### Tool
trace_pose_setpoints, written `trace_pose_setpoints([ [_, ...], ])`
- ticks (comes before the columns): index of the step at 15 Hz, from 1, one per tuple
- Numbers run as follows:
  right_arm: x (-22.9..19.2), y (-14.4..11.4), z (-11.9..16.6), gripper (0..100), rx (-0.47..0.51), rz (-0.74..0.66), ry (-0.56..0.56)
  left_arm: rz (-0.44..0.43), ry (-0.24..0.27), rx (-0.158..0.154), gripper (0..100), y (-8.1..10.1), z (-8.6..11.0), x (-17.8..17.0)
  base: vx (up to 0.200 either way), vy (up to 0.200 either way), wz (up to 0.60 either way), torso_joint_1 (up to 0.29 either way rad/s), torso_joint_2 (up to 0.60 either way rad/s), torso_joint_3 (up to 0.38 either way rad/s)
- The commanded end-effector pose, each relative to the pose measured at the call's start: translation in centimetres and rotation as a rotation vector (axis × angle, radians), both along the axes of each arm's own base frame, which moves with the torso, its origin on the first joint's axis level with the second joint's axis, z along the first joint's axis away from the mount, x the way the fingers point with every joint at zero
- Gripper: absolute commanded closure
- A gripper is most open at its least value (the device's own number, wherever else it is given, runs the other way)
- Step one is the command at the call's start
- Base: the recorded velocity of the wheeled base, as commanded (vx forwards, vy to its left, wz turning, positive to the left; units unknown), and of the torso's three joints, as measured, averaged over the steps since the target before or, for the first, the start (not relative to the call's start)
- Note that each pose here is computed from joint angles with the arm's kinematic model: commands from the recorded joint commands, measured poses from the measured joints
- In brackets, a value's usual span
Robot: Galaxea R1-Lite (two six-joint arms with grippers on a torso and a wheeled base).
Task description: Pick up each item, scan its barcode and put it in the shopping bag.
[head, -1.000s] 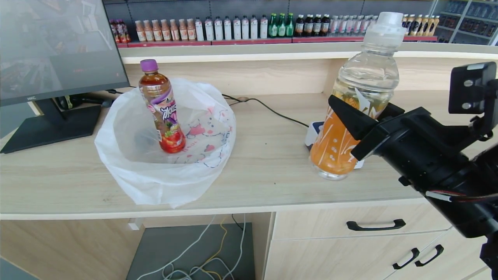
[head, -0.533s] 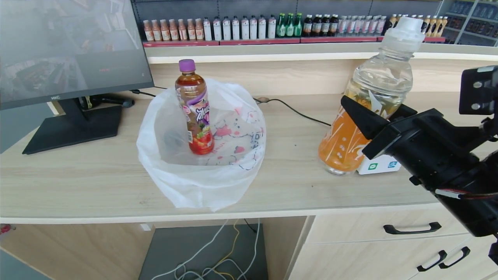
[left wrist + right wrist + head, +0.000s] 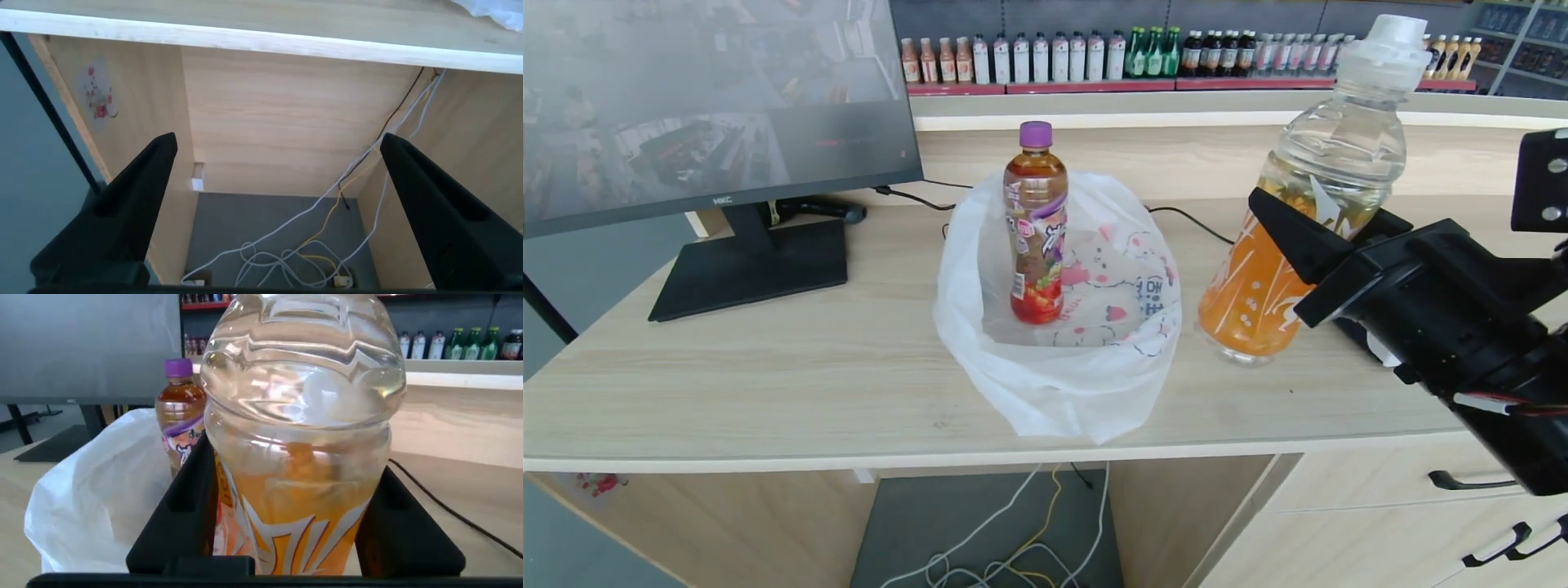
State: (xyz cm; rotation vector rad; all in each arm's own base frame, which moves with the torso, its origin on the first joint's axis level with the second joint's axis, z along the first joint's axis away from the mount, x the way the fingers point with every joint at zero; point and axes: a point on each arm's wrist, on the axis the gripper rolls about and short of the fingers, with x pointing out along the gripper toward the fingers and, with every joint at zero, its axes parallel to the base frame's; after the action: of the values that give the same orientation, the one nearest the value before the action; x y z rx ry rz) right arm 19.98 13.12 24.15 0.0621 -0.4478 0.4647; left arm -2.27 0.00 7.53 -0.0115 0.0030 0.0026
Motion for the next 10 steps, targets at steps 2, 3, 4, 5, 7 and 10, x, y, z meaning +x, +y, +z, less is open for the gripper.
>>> trace_pose_setpoints([
  [2,0.3,0.2,-0.1,100,-0.001,0.001,0.004,0.001,0.000,0.004,0,0.0,0.0,0.0,0.000,0.000,0.00,0.000,0.00,0.000],
  [3,0.6,0.4,-0.1,100,-0.002,0.001,0.006,0.001,0.000,0.004,0,0.0,0.0,0.0,0.000,0.000,0.00,0.000,0.00,0.000],
  [4,0.9,0.6,-0.1,100,-0.002,0.003,0.002,-0.001,0.000,0.004,0,0.0,0.0,0.0,0.000,0.000,0.00,0.000,0.00,0.000],
  [5,1.3,0.9,0.1,100,0.001,0.003,-0.005,0.001,0.000,0.004,0,0.0,0.0,0.0,0.000,0.000,0.00,0.000,0.00,0.000],
  [7,2.3,1.6,0.1,100,0.003,0.005,-0.006,0.001,0.000,0.004,0,0.0,0.0,0.0,0.000,0.000,0.00,0.000,0.00,0.000],
  [10,3.6,2.5,-0.5,100,-0.009,0.006,0.011,0.001,0.000,0.004,0,0.0,0.0,0.0,0.000,0.000,0.00,0.000,0.00,0.000],
])
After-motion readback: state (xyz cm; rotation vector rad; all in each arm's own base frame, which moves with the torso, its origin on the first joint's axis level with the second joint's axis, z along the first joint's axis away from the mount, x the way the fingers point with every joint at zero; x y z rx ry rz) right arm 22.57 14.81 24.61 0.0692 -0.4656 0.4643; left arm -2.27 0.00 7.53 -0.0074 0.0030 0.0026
